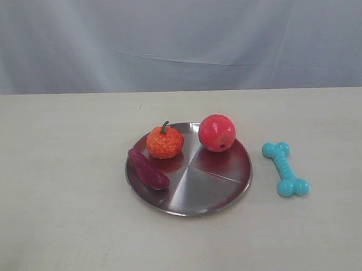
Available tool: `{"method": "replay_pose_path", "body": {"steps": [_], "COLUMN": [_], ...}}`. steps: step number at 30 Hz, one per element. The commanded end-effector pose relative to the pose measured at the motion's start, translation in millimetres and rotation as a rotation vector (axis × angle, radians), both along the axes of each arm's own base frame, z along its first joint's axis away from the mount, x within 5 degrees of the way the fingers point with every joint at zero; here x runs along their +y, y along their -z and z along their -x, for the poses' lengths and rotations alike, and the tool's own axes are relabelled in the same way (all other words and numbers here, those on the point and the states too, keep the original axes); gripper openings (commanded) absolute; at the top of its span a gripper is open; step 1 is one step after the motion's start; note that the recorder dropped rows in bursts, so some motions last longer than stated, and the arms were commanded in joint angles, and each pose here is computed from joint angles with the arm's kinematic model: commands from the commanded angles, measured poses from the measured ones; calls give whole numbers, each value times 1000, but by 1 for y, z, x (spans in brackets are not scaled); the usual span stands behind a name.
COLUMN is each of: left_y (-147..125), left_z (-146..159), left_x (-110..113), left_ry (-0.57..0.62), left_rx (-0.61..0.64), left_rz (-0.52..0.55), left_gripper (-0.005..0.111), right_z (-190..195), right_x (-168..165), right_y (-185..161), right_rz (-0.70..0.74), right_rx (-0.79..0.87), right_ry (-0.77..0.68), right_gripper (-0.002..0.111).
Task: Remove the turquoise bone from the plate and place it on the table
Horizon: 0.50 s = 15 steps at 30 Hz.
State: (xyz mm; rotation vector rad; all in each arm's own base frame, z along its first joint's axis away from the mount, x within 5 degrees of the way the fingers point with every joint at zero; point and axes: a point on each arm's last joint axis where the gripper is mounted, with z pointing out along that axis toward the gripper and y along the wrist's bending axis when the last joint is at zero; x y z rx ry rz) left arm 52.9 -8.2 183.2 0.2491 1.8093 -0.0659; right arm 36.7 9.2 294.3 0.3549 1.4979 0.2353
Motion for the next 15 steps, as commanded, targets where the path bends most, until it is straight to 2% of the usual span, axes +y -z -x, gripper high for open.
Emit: {"method": "replay_pose_path", "body": {"steps": [1,8,15], "left_y": [1,1,1], "left_z": [0,0,0], "left_x": [0,0,0], "left_ry": [2,2,2], "left_rx": [1,1,1], "left_rz": [-1,-1,-1], "left_gripper": [0,0,0], "right_z": [-4,-10,-11], "right_x": [-2,-14,-21], "right_y": [16,42,64], "right_rz": [18,25,227], "right_rx": [37,91,127], "right_ry": [11,122,183], "right_gripper": [0,0,0]}}
